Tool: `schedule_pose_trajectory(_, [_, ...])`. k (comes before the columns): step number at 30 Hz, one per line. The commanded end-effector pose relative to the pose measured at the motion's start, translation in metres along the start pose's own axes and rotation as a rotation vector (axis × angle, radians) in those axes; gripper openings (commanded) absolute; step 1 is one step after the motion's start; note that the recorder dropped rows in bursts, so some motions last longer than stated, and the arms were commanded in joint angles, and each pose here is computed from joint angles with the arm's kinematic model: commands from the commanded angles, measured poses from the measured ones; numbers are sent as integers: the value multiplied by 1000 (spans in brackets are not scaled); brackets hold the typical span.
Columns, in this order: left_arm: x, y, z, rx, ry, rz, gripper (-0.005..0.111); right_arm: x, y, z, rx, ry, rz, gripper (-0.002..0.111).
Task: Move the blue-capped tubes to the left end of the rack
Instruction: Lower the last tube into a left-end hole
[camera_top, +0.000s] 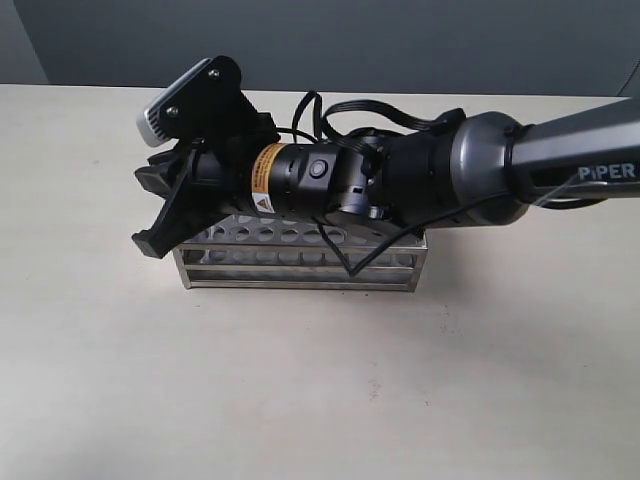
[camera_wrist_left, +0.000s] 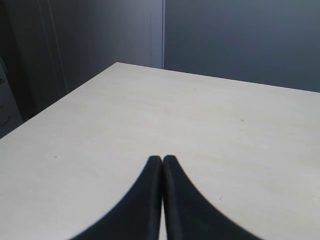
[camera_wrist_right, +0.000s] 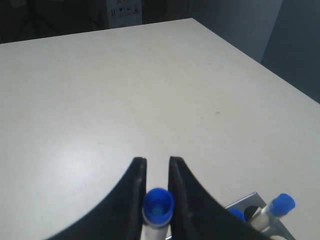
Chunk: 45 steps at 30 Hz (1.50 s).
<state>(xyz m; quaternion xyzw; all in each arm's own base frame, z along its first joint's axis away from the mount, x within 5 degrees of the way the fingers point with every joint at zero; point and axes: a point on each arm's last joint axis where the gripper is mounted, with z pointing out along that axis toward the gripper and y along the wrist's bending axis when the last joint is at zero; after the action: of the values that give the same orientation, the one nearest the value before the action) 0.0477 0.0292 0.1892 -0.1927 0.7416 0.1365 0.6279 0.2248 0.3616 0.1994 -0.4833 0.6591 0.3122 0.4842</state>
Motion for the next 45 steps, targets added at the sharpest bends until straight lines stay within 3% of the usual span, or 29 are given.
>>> schedule_pose_trajectory(1, [0, 0, 0, -1, -2, -6, 1, 15, -4, 2, 32, 105, -23, 0])
schedule_pose_trajectory(31, [-1, 0, 0, -1, -4, -2, 1, -6, -11, 8, 70, 86, -60, 0])
schedule_pose_trajectory(34, [-1, 0, 0, -1, -4, -2, 1, -6, -11, 8, 70, 86, -60, 4])
schedule_pose_trajectory(39, [0, 0, 0, -2, -3, -3, 1, -6, -11, 8, 71, 88, -60, 21])
schedule_pose_trajectory(45, [0, 0, 0, -2, -3, -3, 1, -6, -11, 8, 71, 90, -60, 24])
